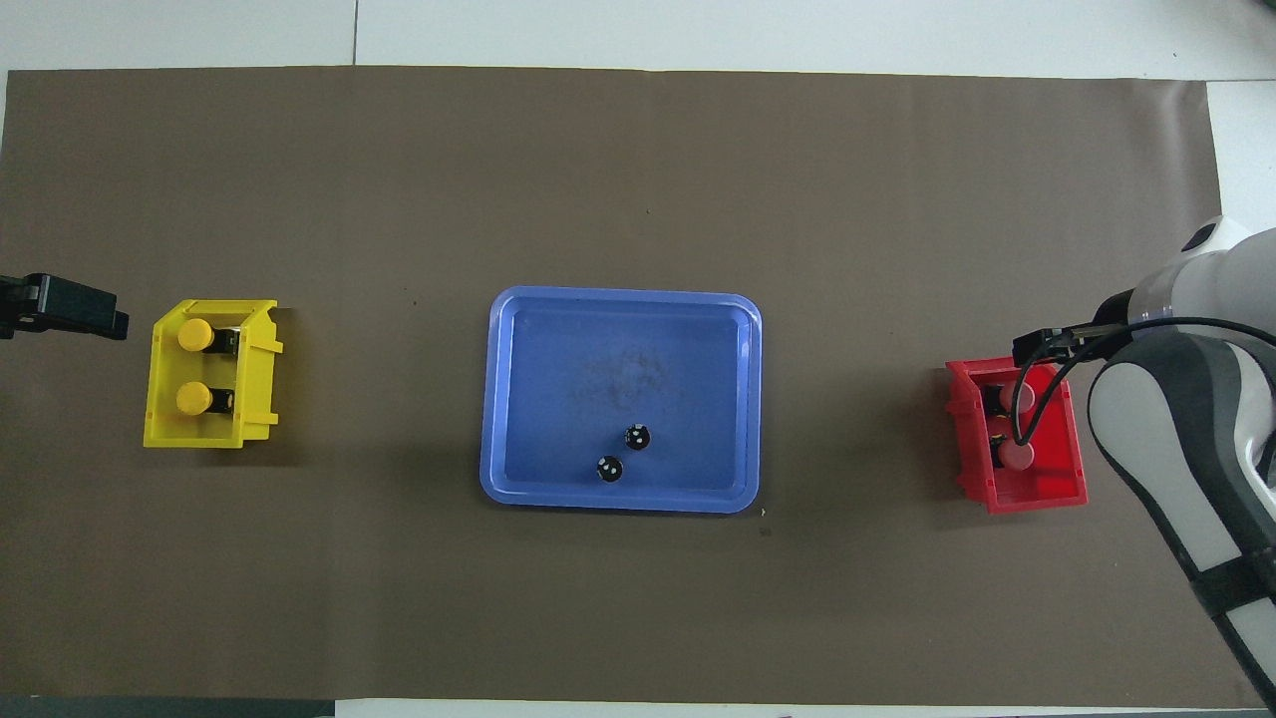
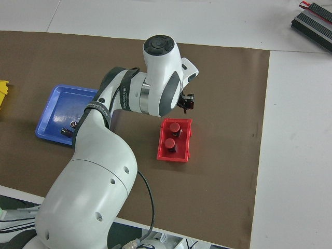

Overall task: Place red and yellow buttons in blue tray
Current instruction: 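Reach the right gripper into the red holder and grasp a red button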

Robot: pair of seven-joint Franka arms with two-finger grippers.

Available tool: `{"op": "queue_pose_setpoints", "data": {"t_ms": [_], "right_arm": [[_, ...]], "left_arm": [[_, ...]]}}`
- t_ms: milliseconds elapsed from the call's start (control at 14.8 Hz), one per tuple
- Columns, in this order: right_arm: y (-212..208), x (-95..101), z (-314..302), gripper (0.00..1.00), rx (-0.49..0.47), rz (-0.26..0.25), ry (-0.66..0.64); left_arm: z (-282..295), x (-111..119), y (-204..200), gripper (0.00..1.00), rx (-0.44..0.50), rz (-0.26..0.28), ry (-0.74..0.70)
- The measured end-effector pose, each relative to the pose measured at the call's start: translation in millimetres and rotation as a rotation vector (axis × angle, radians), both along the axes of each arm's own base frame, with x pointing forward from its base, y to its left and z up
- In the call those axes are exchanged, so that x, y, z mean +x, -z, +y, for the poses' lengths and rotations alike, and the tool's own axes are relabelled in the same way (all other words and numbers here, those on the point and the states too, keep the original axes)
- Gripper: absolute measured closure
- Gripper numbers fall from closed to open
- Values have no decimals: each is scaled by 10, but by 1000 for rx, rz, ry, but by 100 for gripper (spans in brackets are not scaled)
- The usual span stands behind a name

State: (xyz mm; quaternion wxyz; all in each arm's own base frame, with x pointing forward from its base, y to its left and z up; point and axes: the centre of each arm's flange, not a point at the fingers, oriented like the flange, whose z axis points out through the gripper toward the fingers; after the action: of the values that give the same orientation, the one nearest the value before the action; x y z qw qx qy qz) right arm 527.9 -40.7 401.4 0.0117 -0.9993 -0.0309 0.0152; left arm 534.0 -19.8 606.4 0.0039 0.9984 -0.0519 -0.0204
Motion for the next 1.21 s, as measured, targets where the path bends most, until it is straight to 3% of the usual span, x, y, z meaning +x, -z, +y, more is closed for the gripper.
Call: {"op": "queue_pose_setpoints", "data": {"t_ms": [539,1213], "right_arm": [[369,-164,28,30,-1,-2,-14],[544,-279,36,33,-1,4,-14]], "left_arm": [[0,0,0,0,0,0,0],[0,0,0,0,0,0,0]]}}
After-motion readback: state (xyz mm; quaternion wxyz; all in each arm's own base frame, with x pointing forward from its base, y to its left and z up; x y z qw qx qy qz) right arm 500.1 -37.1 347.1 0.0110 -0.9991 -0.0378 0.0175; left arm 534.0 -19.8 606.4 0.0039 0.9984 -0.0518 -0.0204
